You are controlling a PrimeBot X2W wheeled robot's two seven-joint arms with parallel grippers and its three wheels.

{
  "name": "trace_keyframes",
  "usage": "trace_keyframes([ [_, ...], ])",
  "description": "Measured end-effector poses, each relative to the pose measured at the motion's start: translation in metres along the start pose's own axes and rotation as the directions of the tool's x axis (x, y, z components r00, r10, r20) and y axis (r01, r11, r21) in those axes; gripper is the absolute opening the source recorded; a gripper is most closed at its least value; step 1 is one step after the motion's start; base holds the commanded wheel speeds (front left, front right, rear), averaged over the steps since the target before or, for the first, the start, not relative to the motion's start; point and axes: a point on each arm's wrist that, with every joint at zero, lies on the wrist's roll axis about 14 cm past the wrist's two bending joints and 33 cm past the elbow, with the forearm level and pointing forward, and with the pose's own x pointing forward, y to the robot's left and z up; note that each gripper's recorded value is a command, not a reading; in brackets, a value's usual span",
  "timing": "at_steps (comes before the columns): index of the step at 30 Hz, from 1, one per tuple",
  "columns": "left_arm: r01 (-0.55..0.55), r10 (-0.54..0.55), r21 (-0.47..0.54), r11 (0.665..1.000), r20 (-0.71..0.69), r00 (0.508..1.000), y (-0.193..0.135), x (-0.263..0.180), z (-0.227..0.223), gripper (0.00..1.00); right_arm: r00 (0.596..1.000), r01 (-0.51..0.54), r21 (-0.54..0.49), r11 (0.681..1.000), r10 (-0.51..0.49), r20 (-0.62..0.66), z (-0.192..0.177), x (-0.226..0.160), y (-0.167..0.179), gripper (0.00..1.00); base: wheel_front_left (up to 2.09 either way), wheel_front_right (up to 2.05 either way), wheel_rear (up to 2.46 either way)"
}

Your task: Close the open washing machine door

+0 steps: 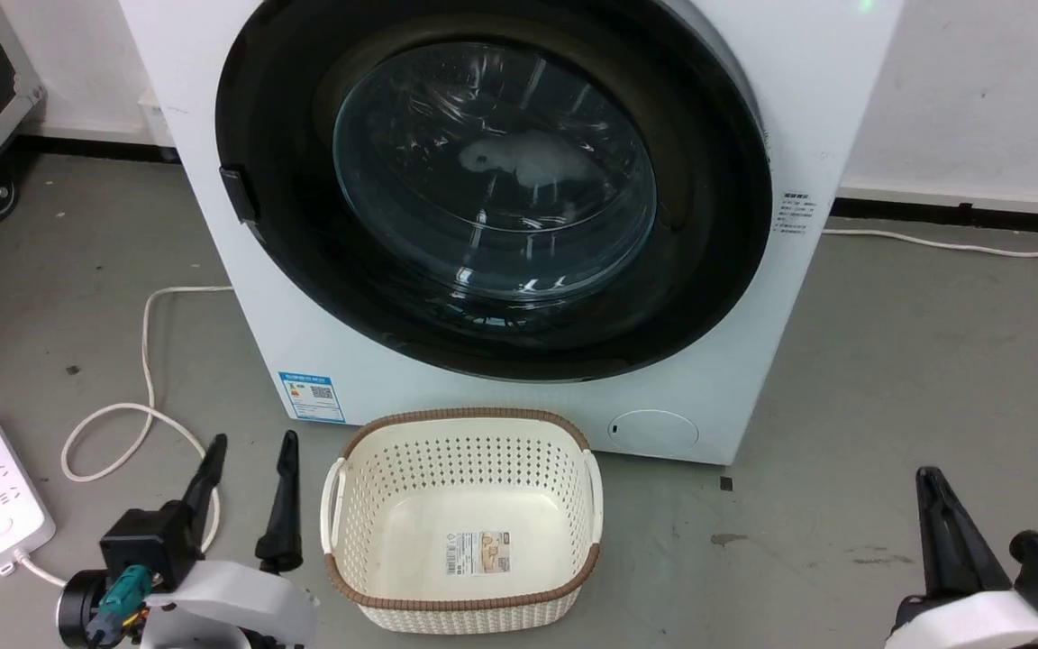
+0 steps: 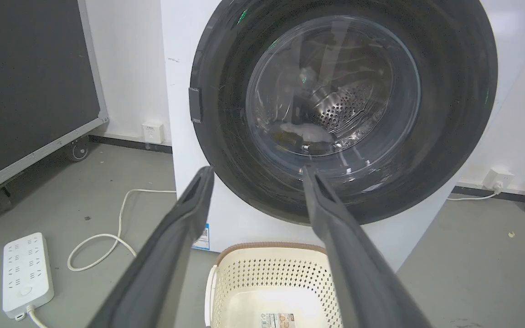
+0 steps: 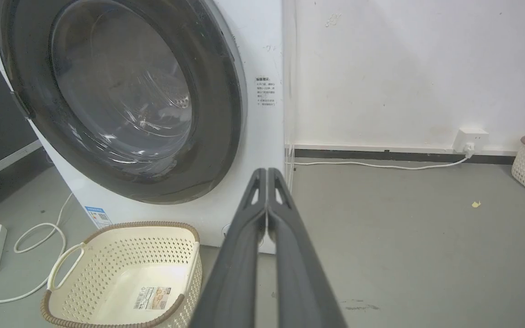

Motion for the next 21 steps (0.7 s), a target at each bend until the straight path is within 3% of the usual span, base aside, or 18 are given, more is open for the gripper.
trace_keyframes([
  [1, 0.006, -0.006, 0.005, 1.0, -0.004, 1.0, -0.001, 0.0, -0.001, 1.0, 1.0, -0.002, -0.002, 1.0, 0.002, -0.001, 0.0, -0.002, 0.001, 0.73, 0.0, 0.0, 0.0],
  [2, 0.012, -0.012, 0.004, 1.0, -0.007, 1.0, -0.003, -0.001, -0.001, 1.0, 1.0, -0.003, -0.003, 1.0, 0.003, -0.003, 0.0, -0.003, 0.001, 1.0, 0.0, 0.0, 0.0],
  [21, 0.066, -0.063, 0.036, 0.997, -0.081, 0.995, -0.012, -0.004, -0.013, 1.0, 0.999, -0.045, 0.001, 0.999, 0.045, -0.011, 0.002, -0.005, 0.014, 1.0, 0.0, 0.0, 0.0],
])
